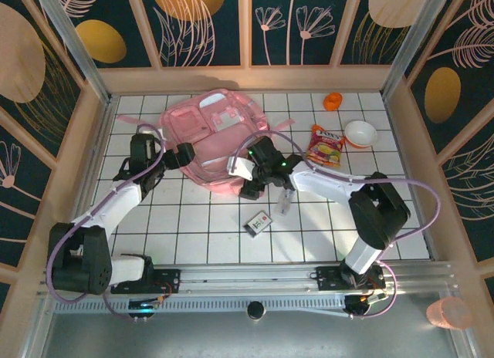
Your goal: Pack the student bag
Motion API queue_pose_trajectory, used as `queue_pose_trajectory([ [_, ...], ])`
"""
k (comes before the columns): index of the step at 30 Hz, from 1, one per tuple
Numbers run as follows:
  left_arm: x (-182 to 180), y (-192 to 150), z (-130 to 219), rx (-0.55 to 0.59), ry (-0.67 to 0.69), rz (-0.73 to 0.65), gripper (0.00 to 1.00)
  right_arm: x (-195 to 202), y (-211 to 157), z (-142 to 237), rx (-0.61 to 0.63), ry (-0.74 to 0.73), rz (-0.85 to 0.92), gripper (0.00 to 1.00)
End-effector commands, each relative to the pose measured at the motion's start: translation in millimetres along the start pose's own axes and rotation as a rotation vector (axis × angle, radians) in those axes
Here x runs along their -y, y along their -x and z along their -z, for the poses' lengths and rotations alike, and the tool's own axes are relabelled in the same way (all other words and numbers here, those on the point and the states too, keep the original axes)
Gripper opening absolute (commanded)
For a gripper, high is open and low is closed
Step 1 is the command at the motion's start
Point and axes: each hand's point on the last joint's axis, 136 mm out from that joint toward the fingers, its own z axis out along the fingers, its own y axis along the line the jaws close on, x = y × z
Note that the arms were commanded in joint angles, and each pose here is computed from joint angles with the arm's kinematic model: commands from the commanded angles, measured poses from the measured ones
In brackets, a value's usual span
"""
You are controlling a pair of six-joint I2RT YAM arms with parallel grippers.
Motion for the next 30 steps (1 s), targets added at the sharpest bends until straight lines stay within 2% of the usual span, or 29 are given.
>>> queue_pose_trajectory([
  [1, 9, 7, 1, 0.036, -0.053, 0.037, 0.94, 18, 19, -9, 0.055, -0.073, 0.117, 0.91],
  [6, 11, 3, -4, 0.021, -0.076, 0.054, 0.93, 21, 5, -37, -0.005, -0.117, 0.209, 0.9],
  [9, 11, -1, -8, 0.003, -0.084, 0.058, 0.92, 25, 0, -46, -0.004, -0.155, 0.235, 0.82],
  [12, 10, -3, -9, -0.006, -0.083, 0.046, 0.92, 32, 6, -44, 0.035, -0.212, 0.256, 0.55],
  [13, 11, -4, -9, -0.011, -0.088, 0.035, 0.91, 37, 8, -41, 0.03, -0.235, 0.262, 0.36],
  [14, 15, -5, -8, -0.017, -0.106, 0.013, 0.9, 41, 11, -36, 0.026, -0.243, 0.261, 0.03],
  [15, 18, -7, -8, -0.028, -0.127, -0.011, 0.89, 46, 15, -31, 0.022, -0.258, 0.26, 0.0],
  [18, 29, -11, -5, -0.06, -0.186, -0.09, 0.88, 55, 29, -2, 0.053, -0.276, 0.291, 0.0],
  [22, 40, -8, 3, -0.043, -0.233, -0.195, 0.89, 72, 56, 53, 0.206, -0.245, 0.229, 0.0],
  [24, 45, -3, 9, -0.011, -0.254, -0.233, 0.85, 83, 63, 79, 0.264, -0.203, 0.191, 0.0],
  [26, 52, -1, 15, 0.014, -0.291, -0.248, 0.83, 91, 66, 100, 0.308, -0.163, 0.184, 0.0],
  [30, 52, -4, 20, 0.042, -0.3, -0.255, 0.83, 111, 76, 135, 0.385, -0.174, 0.167, 0.0],
])
